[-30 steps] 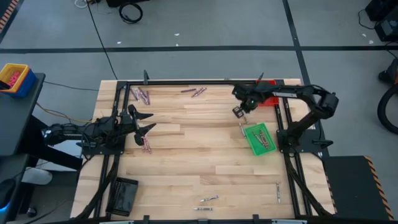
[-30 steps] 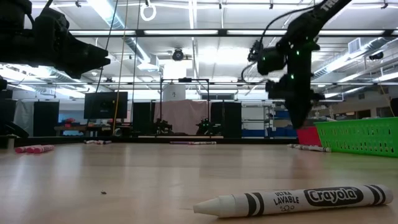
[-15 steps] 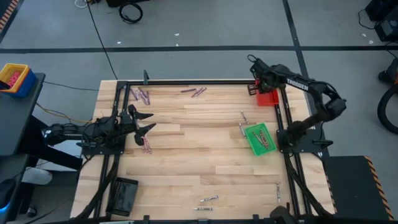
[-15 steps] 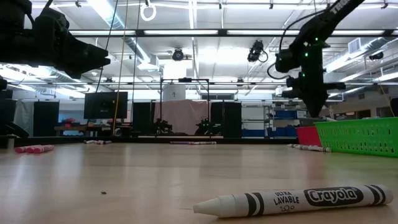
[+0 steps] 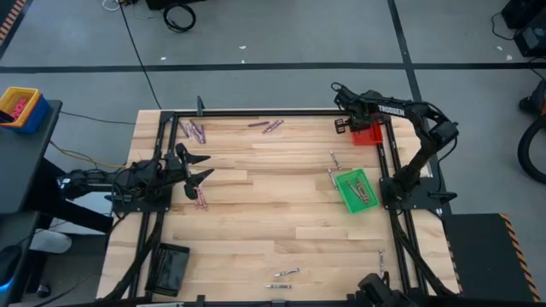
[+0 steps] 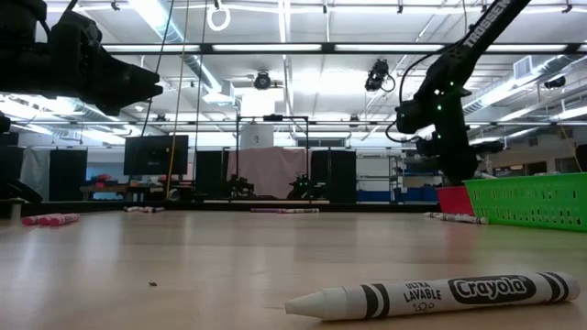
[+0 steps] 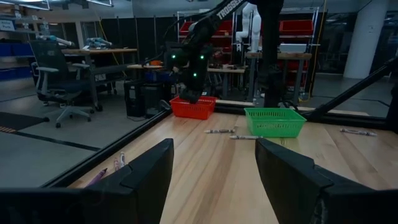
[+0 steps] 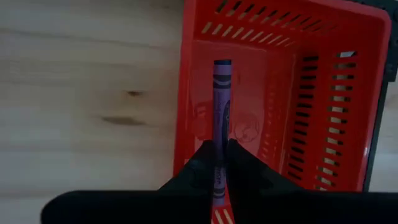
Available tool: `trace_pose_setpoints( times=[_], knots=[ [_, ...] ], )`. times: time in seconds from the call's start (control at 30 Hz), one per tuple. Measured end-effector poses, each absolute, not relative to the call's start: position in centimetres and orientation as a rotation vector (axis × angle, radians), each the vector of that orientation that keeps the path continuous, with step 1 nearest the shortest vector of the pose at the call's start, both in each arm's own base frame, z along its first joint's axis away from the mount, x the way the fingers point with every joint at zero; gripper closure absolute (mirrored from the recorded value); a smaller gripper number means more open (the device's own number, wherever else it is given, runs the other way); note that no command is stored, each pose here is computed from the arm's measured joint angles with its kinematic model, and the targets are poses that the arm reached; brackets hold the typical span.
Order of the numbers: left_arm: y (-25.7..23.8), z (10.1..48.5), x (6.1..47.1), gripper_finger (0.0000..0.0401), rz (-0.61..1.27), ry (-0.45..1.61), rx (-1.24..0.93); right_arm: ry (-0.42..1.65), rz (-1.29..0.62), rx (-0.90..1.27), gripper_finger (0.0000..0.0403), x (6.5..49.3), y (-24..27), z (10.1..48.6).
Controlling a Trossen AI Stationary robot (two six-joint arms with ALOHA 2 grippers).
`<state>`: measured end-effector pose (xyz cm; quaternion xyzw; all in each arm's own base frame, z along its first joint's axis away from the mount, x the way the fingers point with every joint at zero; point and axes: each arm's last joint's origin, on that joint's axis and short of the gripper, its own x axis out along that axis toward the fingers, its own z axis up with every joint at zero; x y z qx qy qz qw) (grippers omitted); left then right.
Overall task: Sort crayons
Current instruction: Put the purple crayon into the red bin
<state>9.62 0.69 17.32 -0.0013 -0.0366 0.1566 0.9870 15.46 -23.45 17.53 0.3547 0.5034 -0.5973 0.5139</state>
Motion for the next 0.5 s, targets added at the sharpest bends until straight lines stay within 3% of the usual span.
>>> trace_pose_setpoints(
  times=[0.5],
  knots=[
    [0.7, 17.3, 9.6, 0.0161, 0.315, -0.072, -0.002, 1.218, -1.493, 0.897, 0.0351, 15.3, -24.7, 15.4]
  ],
)
